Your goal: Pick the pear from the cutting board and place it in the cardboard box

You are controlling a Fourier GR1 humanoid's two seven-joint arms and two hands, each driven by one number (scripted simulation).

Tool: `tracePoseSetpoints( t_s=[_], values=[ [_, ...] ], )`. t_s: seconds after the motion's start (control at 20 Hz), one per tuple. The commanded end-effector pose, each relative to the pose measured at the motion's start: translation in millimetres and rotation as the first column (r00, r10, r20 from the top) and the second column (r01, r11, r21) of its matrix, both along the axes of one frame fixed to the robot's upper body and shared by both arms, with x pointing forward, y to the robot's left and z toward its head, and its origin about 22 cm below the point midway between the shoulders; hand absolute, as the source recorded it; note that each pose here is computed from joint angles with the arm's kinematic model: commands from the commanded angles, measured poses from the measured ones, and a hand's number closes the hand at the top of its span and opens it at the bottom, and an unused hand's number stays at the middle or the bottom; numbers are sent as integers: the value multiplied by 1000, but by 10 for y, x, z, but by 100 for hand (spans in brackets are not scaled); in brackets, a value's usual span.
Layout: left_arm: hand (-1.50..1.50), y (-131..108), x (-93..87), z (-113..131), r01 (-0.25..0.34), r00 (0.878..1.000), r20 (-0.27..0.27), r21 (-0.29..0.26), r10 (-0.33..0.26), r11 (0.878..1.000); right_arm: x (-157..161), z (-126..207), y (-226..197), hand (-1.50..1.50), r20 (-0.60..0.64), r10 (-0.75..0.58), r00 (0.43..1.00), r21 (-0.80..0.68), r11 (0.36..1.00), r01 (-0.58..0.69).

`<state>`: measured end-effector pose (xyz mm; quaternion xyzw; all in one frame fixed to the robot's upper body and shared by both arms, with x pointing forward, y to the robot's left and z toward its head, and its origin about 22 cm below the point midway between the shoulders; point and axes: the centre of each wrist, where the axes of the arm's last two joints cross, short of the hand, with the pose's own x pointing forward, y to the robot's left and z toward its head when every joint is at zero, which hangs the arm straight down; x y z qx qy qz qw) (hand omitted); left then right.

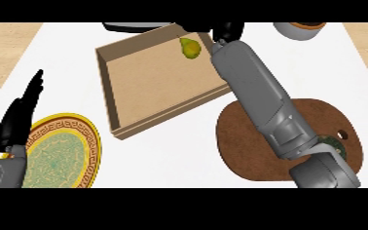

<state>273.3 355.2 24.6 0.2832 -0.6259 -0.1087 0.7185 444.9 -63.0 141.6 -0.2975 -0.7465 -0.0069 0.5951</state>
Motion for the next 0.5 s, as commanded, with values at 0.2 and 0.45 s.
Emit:
tracePoseSetpoints(
  t_s=[0.2, 0.45],
  values=[
    [0, 93, -210, -225, -60, 998, -22, 3, 60, 998, -117, -74, -617, -150, -1, -28, 1000, 48, 998, 28],
    [0, 194, -162, -52, -72, 997, -13, 6, 72, 997, -468, -268, -1006, -150, -46, 1, 999, -5, 1000, -1]
  ],
)
